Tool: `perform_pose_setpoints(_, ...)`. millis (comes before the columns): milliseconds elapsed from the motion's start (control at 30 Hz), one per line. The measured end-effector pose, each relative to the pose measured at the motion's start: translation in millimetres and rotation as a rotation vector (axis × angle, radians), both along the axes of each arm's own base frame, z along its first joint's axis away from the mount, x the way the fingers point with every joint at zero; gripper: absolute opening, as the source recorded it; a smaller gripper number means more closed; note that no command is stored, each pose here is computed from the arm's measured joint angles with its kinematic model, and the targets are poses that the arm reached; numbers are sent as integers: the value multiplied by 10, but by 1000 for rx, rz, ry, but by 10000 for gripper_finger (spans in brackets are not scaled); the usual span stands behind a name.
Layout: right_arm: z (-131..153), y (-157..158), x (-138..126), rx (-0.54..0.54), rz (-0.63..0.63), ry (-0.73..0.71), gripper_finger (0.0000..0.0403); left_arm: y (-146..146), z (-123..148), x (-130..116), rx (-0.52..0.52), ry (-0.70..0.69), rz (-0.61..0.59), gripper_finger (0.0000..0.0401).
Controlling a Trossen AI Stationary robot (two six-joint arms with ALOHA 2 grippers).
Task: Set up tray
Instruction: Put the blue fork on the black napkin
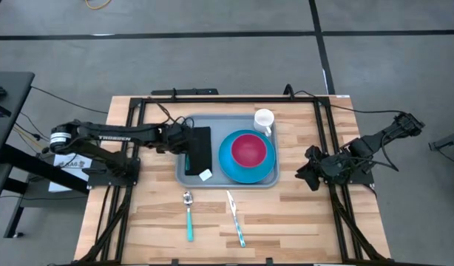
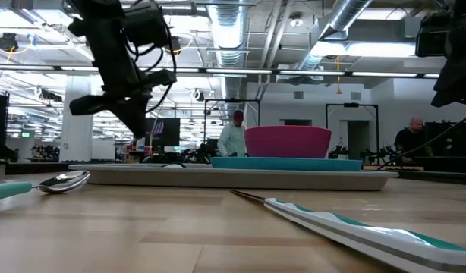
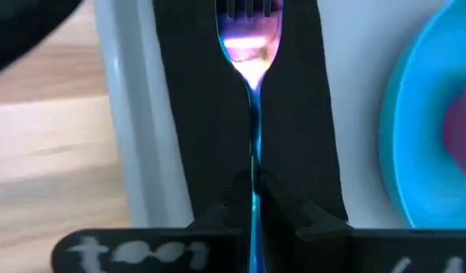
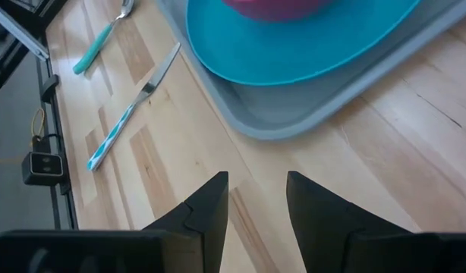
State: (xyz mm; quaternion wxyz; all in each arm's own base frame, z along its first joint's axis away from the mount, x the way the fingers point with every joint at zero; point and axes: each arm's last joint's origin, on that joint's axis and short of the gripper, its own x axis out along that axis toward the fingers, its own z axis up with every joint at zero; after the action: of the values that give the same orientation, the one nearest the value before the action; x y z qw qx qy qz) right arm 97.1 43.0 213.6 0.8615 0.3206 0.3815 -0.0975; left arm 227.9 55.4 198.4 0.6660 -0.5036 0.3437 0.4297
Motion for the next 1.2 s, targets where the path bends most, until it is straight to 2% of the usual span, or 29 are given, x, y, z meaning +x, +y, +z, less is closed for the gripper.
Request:
perform_pose_setpoints(367,-2,-13,5,11,-26,2,127,241,-276,108,-58,51,-48,0)
perform_pose_setpoints(667,1,-12,7,27,-41,0,127,343,-472,166,-99,86,-31,0)
perform_pose_setpoints(867,4,-11,10,29,-42,-3,127,363,-507,173,-108,92,-27,4)
perform_pose_setpoints(1200,4,-11,10,29,-42,-3,127,398,-509,155,-124,89,14,40)
